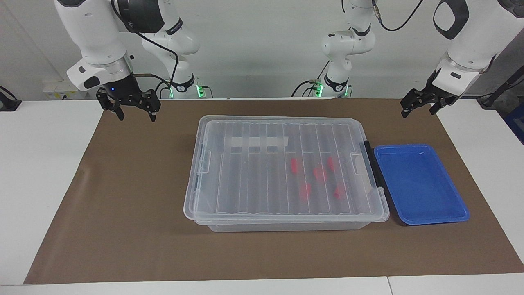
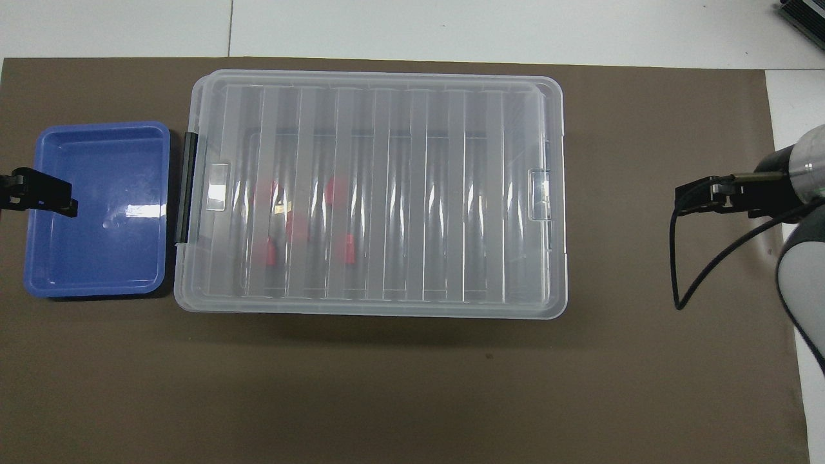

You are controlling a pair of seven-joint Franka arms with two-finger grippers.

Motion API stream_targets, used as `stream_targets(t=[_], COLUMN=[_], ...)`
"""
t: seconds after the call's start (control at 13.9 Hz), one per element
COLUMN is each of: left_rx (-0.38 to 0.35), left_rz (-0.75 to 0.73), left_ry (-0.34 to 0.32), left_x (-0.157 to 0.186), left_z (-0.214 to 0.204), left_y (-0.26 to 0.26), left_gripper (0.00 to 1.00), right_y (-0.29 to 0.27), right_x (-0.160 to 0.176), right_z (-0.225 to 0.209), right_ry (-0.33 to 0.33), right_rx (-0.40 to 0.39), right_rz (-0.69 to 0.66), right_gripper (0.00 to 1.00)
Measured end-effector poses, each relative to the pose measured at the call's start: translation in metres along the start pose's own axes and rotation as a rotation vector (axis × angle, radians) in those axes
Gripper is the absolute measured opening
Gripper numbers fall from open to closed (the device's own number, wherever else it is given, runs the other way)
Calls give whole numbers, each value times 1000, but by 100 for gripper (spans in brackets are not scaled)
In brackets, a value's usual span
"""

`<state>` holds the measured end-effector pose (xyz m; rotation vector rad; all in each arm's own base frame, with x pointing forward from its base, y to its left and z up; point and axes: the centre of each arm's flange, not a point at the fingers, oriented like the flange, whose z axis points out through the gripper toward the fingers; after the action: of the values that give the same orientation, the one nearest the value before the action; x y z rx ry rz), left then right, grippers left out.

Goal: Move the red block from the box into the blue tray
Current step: 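Move the right gripper toward the clear box lid edge, then slide the clear lid away from the left arm with the right gripper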

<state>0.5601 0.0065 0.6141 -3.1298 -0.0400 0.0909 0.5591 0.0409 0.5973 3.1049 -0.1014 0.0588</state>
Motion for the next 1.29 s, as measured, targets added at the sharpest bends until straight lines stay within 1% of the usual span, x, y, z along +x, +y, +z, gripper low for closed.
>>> stream_targets(t=[0.14,0.36,0.5,0.79,1.29], left_rx=[0,0,0,0,0], left_rz=[0,0,0,0,0], left_ry=[0,0,0,0,0], left_x=[0,0,0,0,0], left_z=[0,0,0,0,0], left_y=[0,0,0,0,0], left_gripper=[100,100,100,100,100], right_y=[-31,-78,-95,-99,-108], right_x=[1,1,3,6,11], right_z=[15,35,52,82,123], right_ry=[14,39,56,66,57], right_rx=[6,21,31,38,42], right_rz=[36,53,55,52,40], right_gripper=[96,95,95,94,94])
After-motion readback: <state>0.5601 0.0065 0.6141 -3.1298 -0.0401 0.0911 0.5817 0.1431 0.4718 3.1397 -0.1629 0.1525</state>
